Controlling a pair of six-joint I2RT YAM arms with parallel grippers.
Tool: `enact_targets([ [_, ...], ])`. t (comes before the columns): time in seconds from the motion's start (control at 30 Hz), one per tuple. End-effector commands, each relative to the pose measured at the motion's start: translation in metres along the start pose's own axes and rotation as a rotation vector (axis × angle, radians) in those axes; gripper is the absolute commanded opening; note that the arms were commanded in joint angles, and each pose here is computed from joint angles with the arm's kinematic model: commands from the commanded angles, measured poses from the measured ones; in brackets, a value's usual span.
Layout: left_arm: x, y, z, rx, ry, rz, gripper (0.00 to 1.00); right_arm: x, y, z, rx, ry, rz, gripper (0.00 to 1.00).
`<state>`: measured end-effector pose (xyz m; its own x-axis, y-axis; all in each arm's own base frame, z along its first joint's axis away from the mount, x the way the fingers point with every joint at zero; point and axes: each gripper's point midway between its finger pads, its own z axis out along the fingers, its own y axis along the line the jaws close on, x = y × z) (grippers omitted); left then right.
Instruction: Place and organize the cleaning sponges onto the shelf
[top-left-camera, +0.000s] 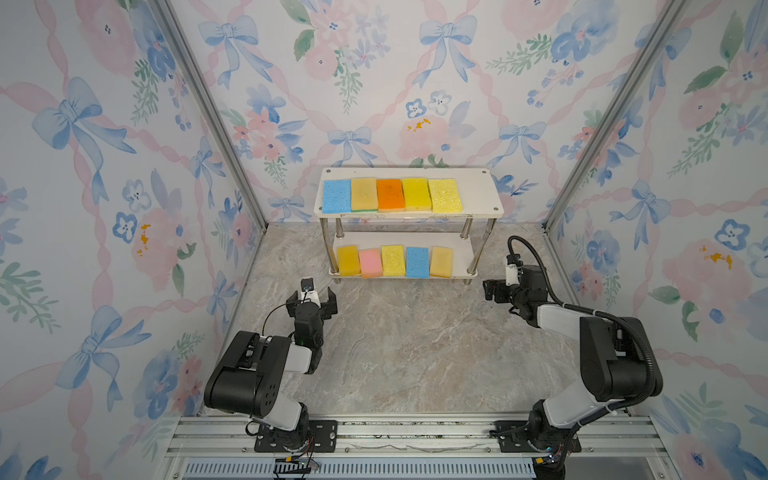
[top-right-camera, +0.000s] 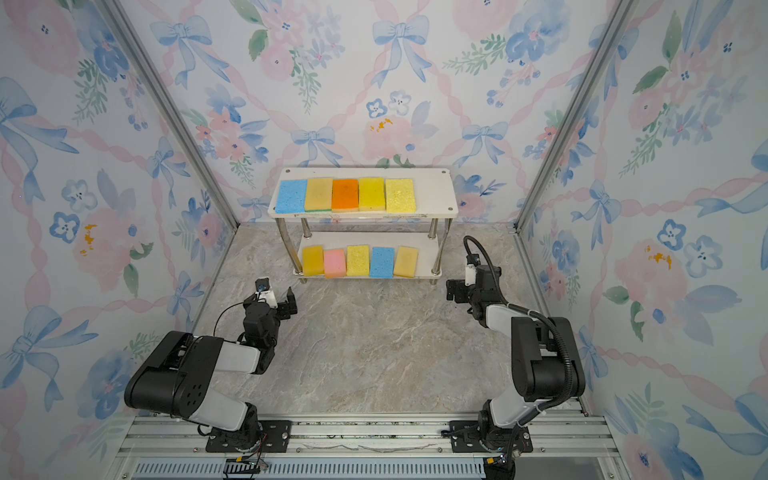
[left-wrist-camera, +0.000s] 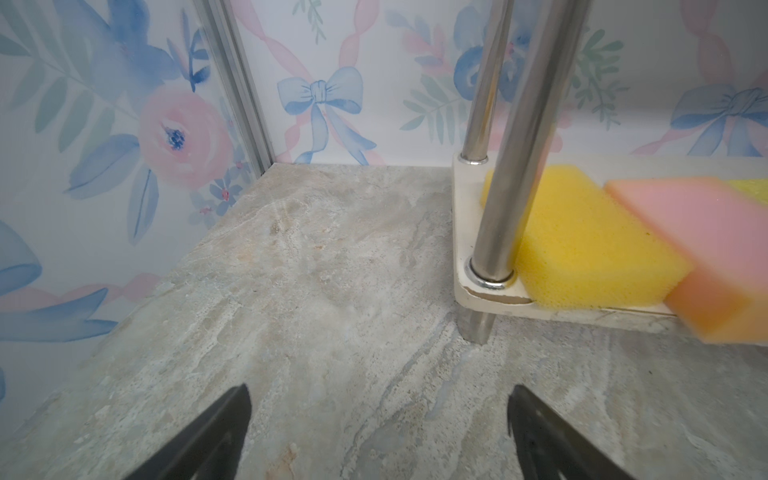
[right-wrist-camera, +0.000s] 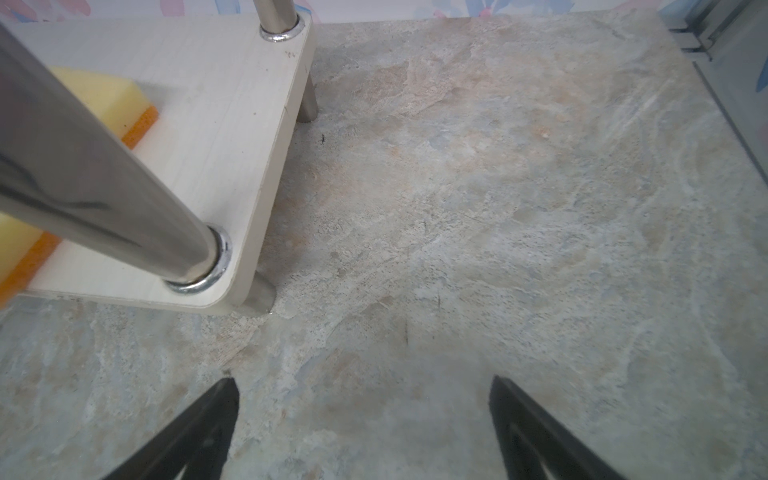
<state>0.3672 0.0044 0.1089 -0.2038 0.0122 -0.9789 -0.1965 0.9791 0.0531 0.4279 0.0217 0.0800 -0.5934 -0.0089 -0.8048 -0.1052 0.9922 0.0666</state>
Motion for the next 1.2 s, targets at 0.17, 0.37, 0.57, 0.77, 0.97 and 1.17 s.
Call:
enact_targets([
  [0.17, -0.02, 0.018, -0.012, -0.059, -0.129, -0.073, 0.98, -0.01, -0.004, -0.006, -0.002, -0.064, 0.005, 0.97],
  [0.37, -0.02, 0.015, -0.011, -0.048, -0.127, -0.061, 0.98, -0.009, -0.005, -0.016, 0.0, -0.133, 0.01, 0.97],
  [0.57, -0.02, 0.015, -0.011, -0.048, -0.128, -0.06, 0.98, -0.008, -0.006, -0.033, -0.002, -0.246, 0.012, 0.97],
  [0.77, -0.02, 0.015, -0.011, -0.048, -0.129, -0.062, 0.98, 0.0, -0.007, -0.05, 0.011, -0.367, 0.004, 0.97],
  [0.97, -0.02, 0.015, -0.011, -0.048, -0.128, -0.061, 0.98, 0.008, -0.009, -0.066, 0.035, -0.494, 0.013, 0.97],
  [1.17, -0.02, 0.015, -0.01, -0.05, -0.127, -0.06, 0.98, 0.004, -0.01, -0.056, 0.003, -0.443, 0.024, 0.97],
])
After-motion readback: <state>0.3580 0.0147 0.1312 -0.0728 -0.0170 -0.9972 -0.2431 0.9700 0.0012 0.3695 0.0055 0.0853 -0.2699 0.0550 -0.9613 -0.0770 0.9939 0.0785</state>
